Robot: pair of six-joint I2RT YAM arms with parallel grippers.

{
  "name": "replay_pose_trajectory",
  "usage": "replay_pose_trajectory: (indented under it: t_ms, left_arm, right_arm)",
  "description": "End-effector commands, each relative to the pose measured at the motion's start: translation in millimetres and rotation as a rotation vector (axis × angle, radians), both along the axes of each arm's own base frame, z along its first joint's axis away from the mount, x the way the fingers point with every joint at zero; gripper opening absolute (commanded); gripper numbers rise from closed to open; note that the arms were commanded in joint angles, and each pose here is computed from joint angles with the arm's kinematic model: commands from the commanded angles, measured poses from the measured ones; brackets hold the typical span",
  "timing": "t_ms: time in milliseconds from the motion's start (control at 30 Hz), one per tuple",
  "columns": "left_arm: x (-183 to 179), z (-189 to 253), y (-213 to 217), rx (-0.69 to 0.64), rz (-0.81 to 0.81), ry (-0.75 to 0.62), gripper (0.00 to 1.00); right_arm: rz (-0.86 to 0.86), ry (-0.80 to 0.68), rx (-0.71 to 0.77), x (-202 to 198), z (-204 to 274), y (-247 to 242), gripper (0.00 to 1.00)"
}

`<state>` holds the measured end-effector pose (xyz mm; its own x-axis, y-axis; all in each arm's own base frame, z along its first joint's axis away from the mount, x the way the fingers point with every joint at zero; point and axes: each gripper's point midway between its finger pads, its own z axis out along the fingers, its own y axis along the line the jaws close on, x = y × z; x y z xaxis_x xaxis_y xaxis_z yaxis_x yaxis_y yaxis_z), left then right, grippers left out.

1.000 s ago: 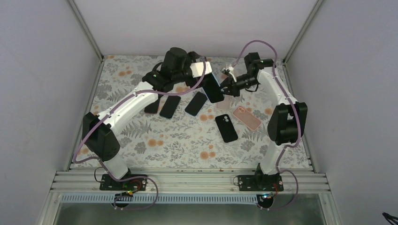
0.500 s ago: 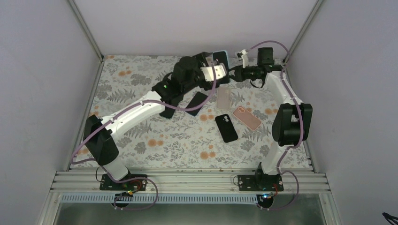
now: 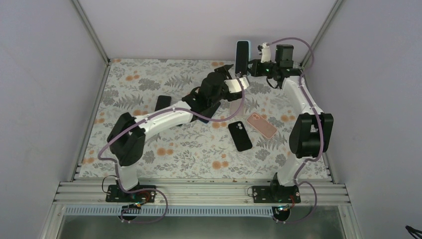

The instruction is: Take the phone out of the phone case

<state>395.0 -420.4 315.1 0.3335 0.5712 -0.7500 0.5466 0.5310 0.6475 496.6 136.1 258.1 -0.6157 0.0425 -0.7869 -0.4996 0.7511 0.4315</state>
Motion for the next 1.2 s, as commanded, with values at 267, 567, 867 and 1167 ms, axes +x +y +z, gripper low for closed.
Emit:
replay_pose_trajectory:
  t_ms: [267, 567, 867, 1167]
  left_arm:
    - [28, 1, -18, -0.137, 0.068, -0.028, 1.0]
    - [37, 12, -17, -0.132, 0.103, -0.076, 1.0]
    - [44, -1, -8, -0.103, 0.129, -0.085, 1.0]
    - [60, -6, 7, -0.109, 0.161, -0.072, 0.99]
  right_arm:
    - [0.049, -0.163, 0.015, -17, 51, 26, 0.03]
    - [0.056, -0.174, 0.022, -23, 46, 27, 0.03]
    - [0.073, -0.183, 0.039, -25, 55, 32, 0.03]
    - [0.08, -0.211, 0.046, -34, 68, 37, 0.03]
